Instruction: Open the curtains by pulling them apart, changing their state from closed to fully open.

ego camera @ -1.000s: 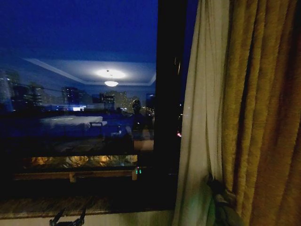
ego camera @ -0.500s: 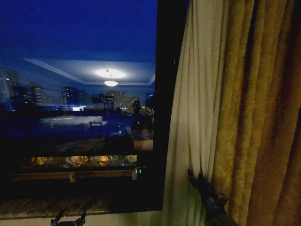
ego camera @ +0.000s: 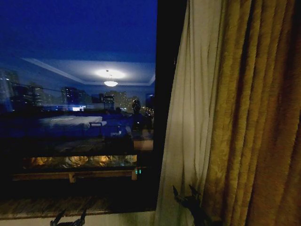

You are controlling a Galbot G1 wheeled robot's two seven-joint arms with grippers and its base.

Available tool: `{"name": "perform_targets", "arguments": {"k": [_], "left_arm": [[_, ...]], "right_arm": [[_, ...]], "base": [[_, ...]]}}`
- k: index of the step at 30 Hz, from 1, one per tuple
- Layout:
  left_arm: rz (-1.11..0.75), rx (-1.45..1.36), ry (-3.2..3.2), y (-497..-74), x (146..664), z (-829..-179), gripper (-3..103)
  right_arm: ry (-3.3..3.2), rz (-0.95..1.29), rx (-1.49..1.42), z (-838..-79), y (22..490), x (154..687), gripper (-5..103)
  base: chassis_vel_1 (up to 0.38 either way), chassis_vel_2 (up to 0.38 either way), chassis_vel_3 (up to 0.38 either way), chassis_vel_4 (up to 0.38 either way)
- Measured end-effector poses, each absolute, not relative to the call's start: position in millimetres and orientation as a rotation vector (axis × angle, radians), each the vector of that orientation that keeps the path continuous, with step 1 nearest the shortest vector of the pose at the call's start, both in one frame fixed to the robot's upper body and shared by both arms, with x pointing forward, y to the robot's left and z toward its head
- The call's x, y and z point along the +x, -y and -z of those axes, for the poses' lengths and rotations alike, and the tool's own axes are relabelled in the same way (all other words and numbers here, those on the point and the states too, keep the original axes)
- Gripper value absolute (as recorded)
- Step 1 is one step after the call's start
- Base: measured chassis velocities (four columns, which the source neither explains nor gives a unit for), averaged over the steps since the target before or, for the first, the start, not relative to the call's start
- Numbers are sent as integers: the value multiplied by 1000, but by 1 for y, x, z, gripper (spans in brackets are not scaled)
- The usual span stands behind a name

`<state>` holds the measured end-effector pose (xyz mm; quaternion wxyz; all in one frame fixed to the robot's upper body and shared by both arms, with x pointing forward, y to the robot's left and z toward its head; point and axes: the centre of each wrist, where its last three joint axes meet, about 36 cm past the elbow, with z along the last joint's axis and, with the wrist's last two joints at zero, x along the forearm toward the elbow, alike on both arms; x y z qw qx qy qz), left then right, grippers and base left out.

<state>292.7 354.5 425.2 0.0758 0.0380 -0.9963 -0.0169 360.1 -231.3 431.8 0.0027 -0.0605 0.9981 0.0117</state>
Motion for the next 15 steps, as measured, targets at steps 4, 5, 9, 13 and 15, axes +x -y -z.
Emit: {"name": "perform_targets", "arguments": {"k": [4,5,9,13,15], "left_arm": [[40,117,2991,-356,293,-426,100],[35,118,2993,-356,292,-426,100],[-7,163,3006,-356,293,-424,100],[-82,208,3018,-356,292,-426,100],[-98,218,3025,-356,291,-428,100]], "right_arm": [[-3114,-12,-171,-427,231,360,100],[-3112,-6,-161,-425,231,361,100],[-3112,39,-118,-414,235,361,100],[-3125,97,-91,-405,240,355,100],[-3115,119,-87,-401,241,350,100]], "base": [[0,0,0,0],[0,0,0,0],[0,0,0,0],[0,0,0,0],[0,0,0,0]]}}
